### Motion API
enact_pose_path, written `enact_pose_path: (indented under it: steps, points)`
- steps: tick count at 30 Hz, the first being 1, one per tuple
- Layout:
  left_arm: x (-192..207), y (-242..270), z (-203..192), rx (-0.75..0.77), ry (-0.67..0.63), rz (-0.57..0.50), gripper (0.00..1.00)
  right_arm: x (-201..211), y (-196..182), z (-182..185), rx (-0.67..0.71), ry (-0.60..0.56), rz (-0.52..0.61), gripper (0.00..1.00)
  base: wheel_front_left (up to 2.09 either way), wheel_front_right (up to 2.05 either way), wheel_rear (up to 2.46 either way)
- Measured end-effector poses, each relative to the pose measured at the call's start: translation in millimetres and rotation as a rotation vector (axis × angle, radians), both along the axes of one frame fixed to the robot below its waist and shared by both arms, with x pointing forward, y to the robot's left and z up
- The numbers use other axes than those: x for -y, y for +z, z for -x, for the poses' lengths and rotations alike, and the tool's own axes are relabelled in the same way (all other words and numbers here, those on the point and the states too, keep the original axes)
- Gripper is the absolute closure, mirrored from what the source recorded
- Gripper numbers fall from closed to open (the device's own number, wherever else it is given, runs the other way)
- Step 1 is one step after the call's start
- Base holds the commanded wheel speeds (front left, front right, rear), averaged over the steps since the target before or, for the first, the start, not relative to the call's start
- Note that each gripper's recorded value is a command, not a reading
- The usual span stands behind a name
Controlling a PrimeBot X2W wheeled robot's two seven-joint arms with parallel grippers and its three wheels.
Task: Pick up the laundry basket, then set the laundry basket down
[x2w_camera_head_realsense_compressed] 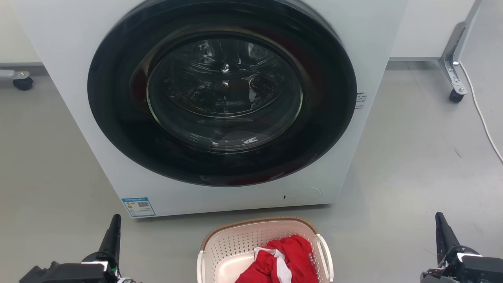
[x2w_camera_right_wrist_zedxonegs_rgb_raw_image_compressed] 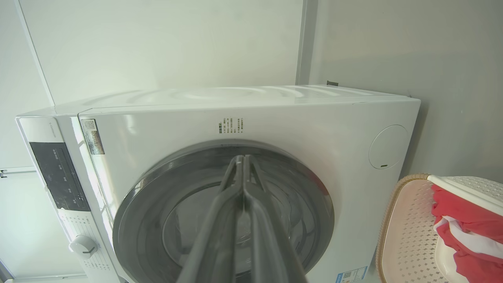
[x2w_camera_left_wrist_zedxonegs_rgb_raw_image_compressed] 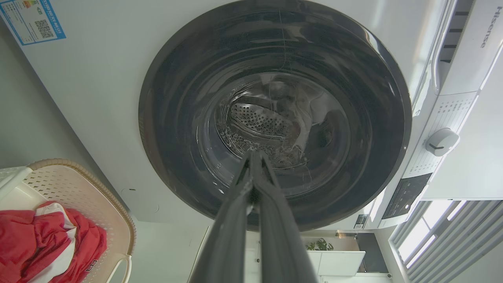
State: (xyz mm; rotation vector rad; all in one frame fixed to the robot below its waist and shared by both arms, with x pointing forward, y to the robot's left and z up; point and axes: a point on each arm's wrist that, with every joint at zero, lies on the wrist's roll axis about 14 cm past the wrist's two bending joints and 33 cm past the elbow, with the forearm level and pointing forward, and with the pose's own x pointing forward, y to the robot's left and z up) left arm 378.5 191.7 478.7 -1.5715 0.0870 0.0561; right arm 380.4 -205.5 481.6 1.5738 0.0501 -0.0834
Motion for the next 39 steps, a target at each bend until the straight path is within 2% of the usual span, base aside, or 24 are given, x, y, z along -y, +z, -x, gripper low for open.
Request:
enact_pose_path:
  steps: [39]
  points:
    - [0.0,-0.4,0.1,-0.001,0.0,0.0,1.0,-0.1,0.0,0.0,0.0,0.0,0.0,1.0,0.0,0.0,0.0]
